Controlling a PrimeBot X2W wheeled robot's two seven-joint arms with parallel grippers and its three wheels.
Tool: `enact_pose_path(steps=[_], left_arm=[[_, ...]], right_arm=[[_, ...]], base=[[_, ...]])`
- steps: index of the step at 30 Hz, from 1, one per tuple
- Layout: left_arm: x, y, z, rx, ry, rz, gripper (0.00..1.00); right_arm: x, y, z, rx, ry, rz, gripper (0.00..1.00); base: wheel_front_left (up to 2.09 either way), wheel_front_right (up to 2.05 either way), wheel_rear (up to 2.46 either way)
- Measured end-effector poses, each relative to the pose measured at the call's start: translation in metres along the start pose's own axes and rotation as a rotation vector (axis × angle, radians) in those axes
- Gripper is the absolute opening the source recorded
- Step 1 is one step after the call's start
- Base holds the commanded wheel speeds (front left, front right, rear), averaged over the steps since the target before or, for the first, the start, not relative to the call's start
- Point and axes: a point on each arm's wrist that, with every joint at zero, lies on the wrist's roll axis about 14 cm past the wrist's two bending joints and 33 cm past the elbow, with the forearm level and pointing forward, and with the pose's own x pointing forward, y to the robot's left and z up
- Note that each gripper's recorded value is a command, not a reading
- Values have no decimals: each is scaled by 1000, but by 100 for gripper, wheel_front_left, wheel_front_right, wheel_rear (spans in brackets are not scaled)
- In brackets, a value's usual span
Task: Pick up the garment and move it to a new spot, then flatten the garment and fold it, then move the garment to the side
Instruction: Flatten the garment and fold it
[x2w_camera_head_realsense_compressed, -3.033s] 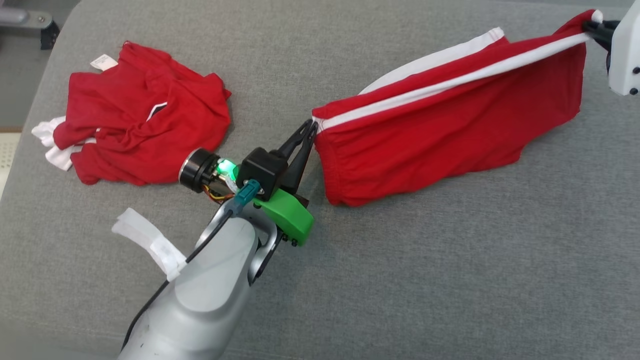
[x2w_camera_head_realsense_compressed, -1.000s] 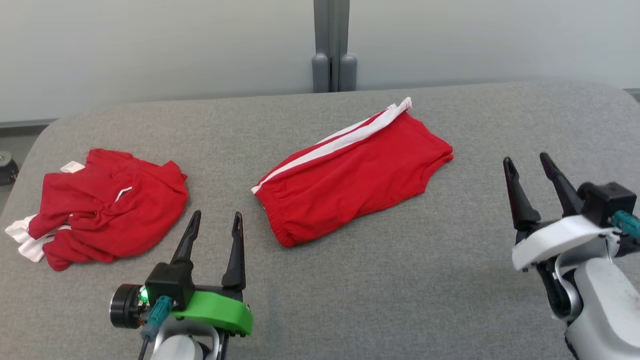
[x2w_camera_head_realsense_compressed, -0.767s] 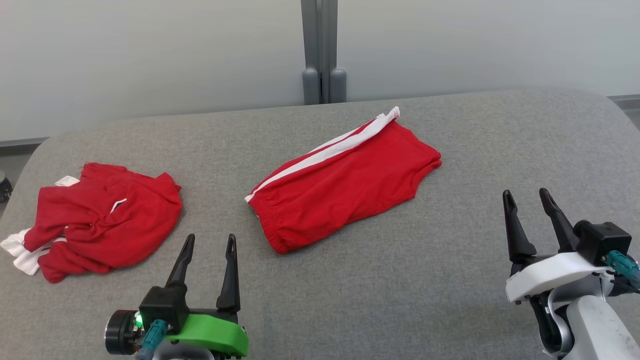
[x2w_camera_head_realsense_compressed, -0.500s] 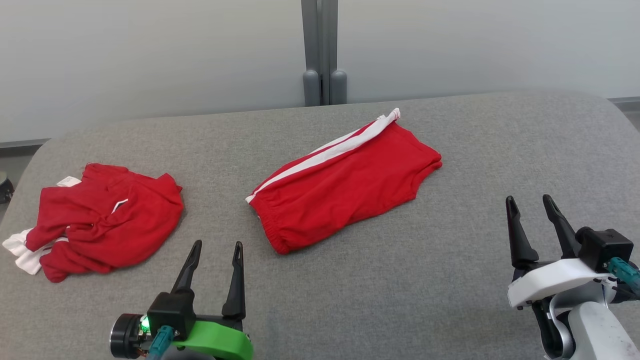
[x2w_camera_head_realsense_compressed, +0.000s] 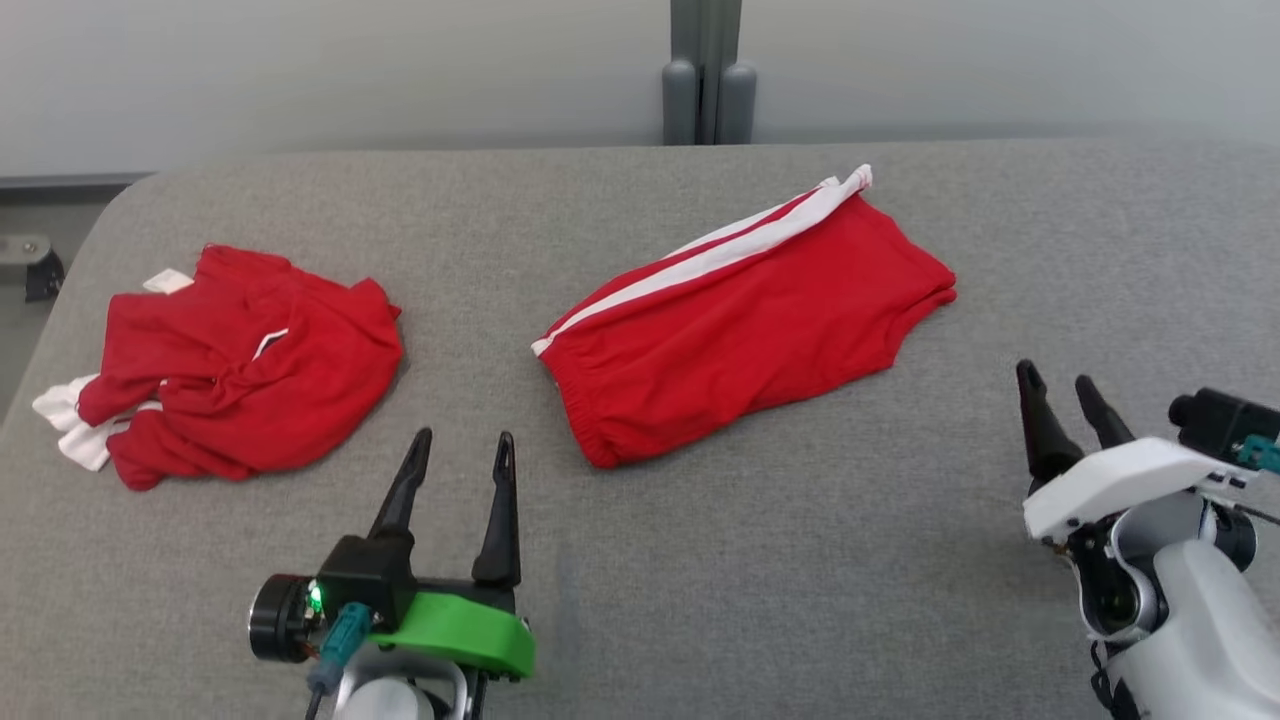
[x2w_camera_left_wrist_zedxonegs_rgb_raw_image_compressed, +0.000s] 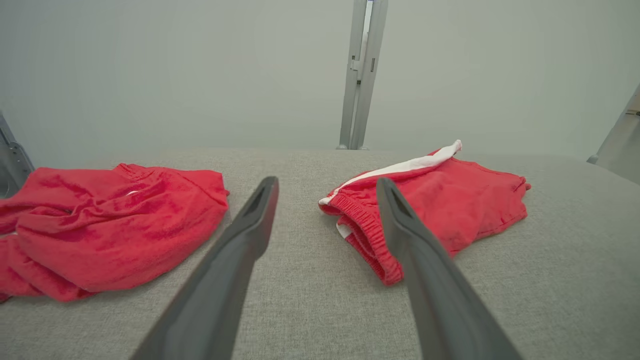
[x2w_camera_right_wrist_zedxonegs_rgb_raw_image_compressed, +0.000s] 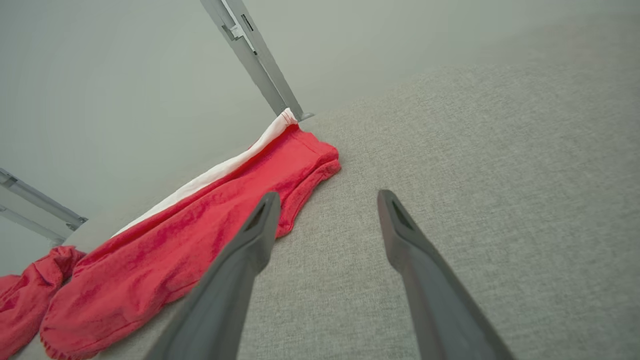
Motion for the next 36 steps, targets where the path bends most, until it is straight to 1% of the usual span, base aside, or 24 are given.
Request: enact_pose_path(steps=[1,4,11,13,14,16,22,25,36], left_arm=[[3,2,1,-5,-3,9,100],[8,10,0,-6,1,34,100],[5,34,-4,-6,16,122,100],[1,44,-6,-10,25,158,100],[0,47,-6,-10,27,171,100],[-3,53,-7,-11,31,195,100],[-13,65,-12,-12,52,250,100],[-18,73,-13,-37,58,288,100],[-21,84,-12,-29,60,323,100]], right_arm=[[6,0,-1,25,10,0,100],[31,6,-7,150,54,-2,100],[73,17,-34,334,183,-3,100],[87,15,-48,386,228,-23,100],[91,14,-52,395,241,-32,100],[98,12,-64,365,283,-45,100],[120,28,-84,370,350,-33,100],[129,33,-91,375,373,-32,100],[152,46,-104,373,414,-32,100]], base=[[0,0,0],[0,0,0],[0,0,0],[0,0,0],[0,0,0],[0,0,0],[0,0,0],[0,0,0],[0,0,0]])
